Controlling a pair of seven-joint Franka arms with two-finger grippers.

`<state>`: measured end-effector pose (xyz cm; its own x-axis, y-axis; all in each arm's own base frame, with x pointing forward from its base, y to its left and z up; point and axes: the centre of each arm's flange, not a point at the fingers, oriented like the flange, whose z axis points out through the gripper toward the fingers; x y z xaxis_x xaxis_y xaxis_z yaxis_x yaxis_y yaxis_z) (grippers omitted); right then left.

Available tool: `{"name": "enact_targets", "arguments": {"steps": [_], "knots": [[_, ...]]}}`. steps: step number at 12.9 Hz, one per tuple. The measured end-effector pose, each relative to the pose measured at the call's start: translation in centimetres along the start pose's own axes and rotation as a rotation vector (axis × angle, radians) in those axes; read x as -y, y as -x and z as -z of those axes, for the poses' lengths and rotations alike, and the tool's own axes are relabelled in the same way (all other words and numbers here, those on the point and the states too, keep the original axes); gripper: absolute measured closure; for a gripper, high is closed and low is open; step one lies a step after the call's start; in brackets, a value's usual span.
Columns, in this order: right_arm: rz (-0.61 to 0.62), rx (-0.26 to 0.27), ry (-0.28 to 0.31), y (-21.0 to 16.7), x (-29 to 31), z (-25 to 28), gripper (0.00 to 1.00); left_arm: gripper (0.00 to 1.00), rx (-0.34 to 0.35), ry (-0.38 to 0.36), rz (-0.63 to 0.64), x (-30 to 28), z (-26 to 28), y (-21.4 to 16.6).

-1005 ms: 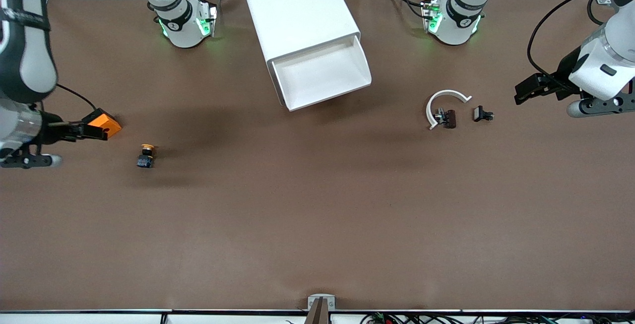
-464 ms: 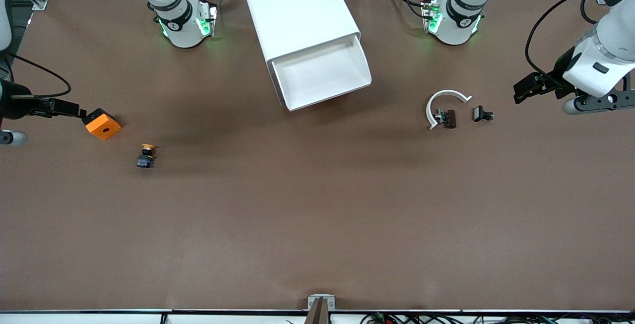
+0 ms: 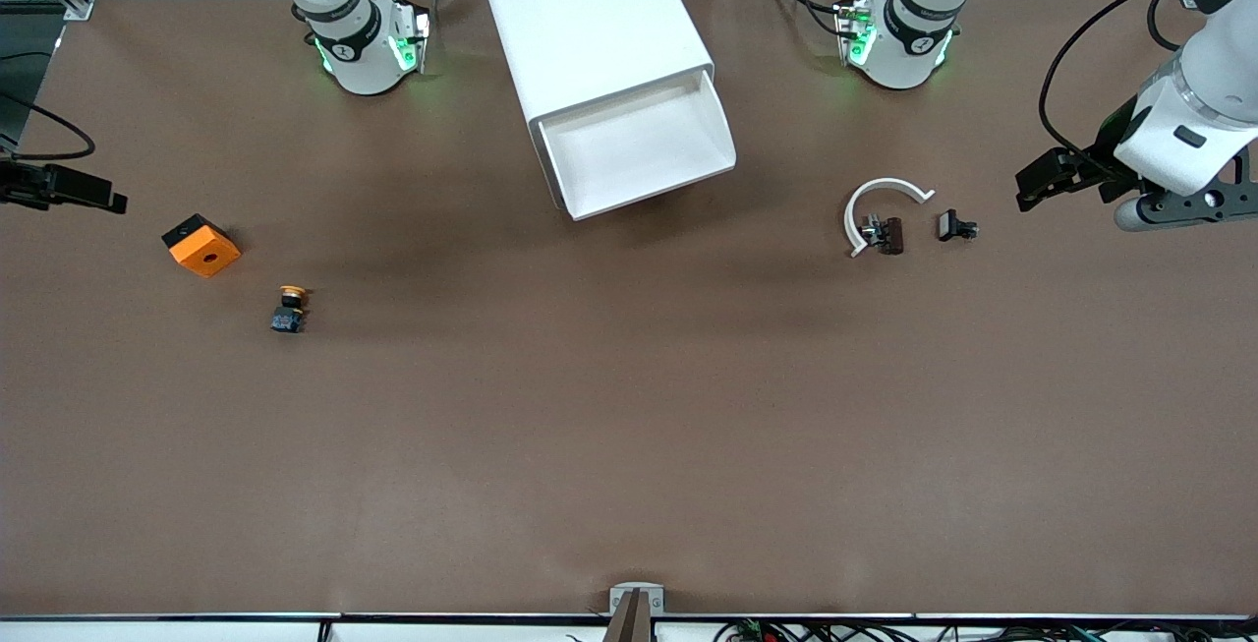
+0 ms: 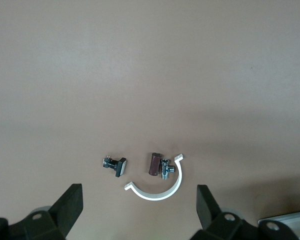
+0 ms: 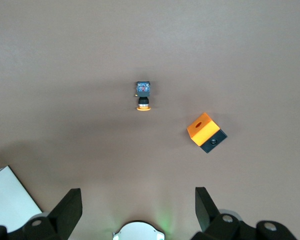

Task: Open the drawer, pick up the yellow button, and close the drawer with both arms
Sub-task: 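Withdraw the right gripper while the left gripper moves toward the drawer, then bring the left gripper against the open drawer's front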

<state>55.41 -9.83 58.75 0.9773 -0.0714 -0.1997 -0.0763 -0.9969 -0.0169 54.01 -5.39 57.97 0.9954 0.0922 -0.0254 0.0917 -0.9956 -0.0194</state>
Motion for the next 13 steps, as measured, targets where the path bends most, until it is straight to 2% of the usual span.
{"name": "enact_targets", "arguments": {"steps": [3, 6, 8, 13], "knots": [[-0.018, -0.015, 0.005, 0.3, 0.2, 1.3, 0.00, 0.00, 0.000, 0.002, -0.005, -0.5, -0.8, -0.8], [-0.033, 0.014, -0.023, 0.6, 0.6, 1.1, 0.00, 0.00, 0.008, 0.001, -0.018, -1.3, -1.6, -1.1], [-0.015, 0.015, -0.029, 0.6, 1.6, 1.2, 0.00, 0.00, 0.011, 0.000, -0.028, -1.9, -1.7, -1.1], [0.024, -0.039, -0.022, 3.0, 3.9, 4.1, 0.00, 0.00, 0.025, -0.005, -0.068, -5.1, -2.5, -0.4]]}}
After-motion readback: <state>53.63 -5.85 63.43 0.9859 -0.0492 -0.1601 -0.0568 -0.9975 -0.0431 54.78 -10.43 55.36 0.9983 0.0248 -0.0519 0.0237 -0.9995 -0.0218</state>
